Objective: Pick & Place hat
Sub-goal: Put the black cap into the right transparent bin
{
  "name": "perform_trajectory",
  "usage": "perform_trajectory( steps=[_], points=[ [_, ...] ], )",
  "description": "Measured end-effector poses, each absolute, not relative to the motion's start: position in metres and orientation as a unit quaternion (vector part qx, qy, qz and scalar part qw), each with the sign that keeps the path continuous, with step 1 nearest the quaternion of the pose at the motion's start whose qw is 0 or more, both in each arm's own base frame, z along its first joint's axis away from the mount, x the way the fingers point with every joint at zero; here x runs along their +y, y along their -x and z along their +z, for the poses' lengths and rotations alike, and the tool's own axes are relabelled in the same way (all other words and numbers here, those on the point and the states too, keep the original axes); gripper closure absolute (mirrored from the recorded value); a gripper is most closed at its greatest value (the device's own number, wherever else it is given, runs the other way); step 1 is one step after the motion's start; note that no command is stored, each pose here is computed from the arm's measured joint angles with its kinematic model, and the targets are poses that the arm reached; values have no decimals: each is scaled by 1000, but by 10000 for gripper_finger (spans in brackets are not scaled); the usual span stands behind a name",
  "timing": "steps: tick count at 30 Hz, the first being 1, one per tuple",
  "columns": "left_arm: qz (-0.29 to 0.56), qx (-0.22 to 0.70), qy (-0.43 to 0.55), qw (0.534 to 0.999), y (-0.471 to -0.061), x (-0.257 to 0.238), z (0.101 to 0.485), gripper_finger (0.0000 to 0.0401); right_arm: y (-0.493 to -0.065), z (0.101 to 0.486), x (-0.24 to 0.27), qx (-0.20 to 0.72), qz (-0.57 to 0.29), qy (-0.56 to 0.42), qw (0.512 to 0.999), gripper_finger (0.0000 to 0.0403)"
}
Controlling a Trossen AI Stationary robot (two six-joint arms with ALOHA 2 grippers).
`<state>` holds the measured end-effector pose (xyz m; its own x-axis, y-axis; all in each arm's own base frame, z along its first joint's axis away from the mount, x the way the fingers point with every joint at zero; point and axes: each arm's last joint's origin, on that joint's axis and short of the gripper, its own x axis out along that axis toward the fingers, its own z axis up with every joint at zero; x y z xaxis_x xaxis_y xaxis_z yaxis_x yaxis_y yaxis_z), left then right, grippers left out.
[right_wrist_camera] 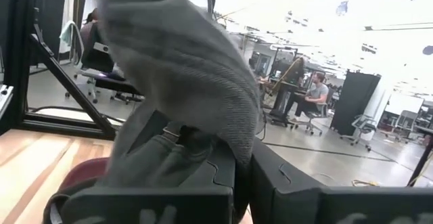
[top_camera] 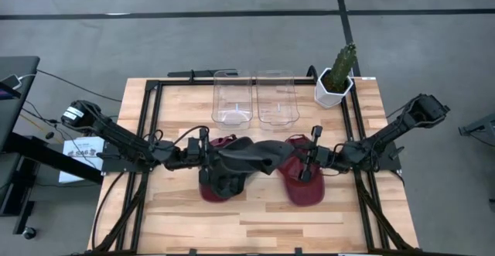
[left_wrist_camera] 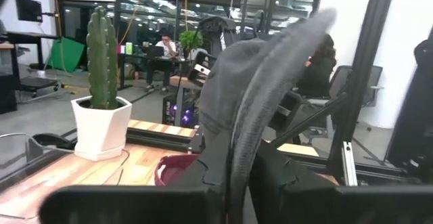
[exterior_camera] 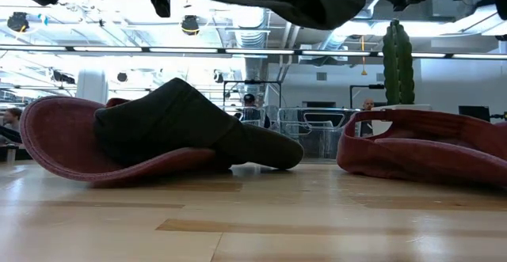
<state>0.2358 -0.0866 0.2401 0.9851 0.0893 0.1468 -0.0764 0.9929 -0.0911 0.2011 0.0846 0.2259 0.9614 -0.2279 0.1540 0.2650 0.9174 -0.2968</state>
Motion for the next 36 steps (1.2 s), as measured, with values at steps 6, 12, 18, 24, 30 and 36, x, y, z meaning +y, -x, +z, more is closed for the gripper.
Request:
perform_trajectory(
  steps=[6,12,18,24,30,36],
  points=[
    [20,-69,47,996,-236,-88,239,313,-201,226,85,-58,-126,159,977,401],
    [16,-69,49,996,-236,-88,239,282,-201,226,85,-58,-126,159,978,401],
    [16,-68,48,996,-236,-88,239,274,-201,226,85,-58,-126,158,978,401],
    [17,-65,18,998,-236,-88,238,261,-201,226,85,-58,-125,158,978,401],
    [18,-66,17,998,-236,-88,238,230,-201,226,85,-57,-125,159,978,401],
    [18,-69,19,997,-236,-88,239,215,-201,225,85,-55,-125,160,978,401]
  ],
)
